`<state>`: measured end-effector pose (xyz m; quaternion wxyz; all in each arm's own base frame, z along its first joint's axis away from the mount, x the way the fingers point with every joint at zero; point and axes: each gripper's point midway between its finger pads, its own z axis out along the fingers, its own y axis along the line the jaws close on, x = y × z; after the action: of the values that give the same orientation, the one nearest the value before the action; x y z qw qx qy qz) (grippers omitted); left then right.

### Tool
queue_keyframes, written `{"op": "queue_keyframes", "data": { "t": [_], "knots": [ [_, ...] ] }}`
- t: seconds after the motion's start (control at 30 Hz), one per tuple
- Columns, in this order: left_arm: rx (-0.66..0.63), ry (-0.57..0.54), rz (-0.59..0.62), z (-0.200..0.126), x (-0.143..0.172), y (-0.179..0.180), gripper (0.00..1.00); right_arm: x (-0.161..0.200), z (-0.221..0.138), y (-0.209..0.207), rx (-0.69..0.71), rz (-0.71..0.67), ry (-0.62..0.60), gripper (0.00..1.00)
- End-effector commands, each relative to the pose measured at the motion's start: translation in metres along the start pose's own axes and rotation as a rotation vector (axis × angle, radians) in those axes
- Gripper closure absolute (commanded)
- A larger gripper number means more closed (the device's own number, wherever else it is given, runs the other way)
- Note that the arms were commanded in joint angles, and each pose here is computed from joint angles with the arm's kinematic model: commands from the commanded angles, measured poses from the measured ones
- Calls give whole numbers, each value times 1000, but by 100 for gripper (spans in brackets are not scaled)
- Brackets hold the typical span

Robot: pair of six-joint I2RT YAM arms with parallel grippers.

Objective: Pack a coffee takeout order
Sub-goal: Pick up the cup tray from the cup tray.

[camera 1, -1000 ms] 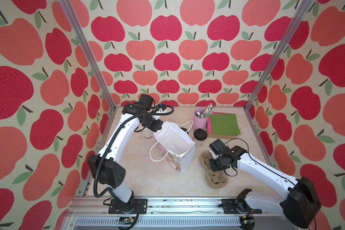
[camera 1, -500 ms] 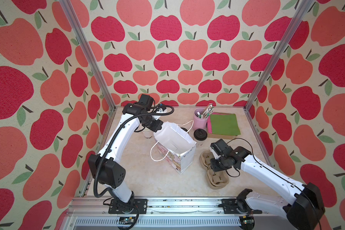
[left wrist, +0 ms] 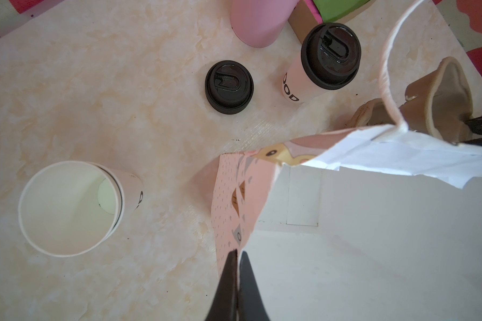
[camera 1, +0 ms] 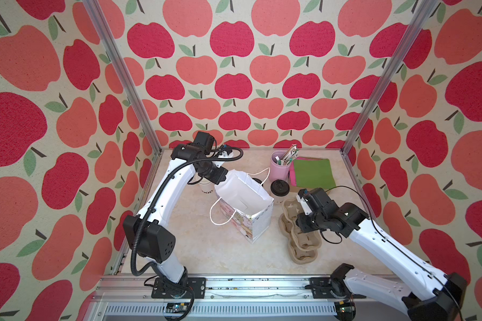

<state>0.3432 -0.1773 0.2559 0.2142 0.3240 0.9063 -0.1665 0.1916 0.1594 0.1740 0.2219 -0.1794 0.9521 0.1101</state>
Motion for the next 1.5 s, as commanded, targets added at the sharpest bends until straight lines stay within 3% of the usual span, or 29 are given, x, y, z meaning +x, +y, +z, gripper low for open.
{"op": "queue_keyframes", "data": {
  "t": [0.0, 0.47, 0.8, 1.07, 1.3, 1.47],
  "knots": [
    [5, -5, 11, -7, 2, -6, 100, -24, -32, 3, -7, -65, -102, 73],
    [9, -1, -4, -5, 2, -5, 100, -121, -123, 49, -140, -228, -373, 73],
    [9, -2, -29, -6, 3, -3, 100, -171, -156, 113, -324, -344, -474, 72],
    [36, -29, -46, -9, 0, -4, 100, -197, -167, 155, -455, -362, -546, 72],
    [37, -94, -81, -22, -8, 0, 76, -207, -153, 174, -491, -368, -537, 72],
    [50, -177, -92, -36, -15, 1, 72, -208, -145, 178, -493, -372, -528, 72]
  ]
}}
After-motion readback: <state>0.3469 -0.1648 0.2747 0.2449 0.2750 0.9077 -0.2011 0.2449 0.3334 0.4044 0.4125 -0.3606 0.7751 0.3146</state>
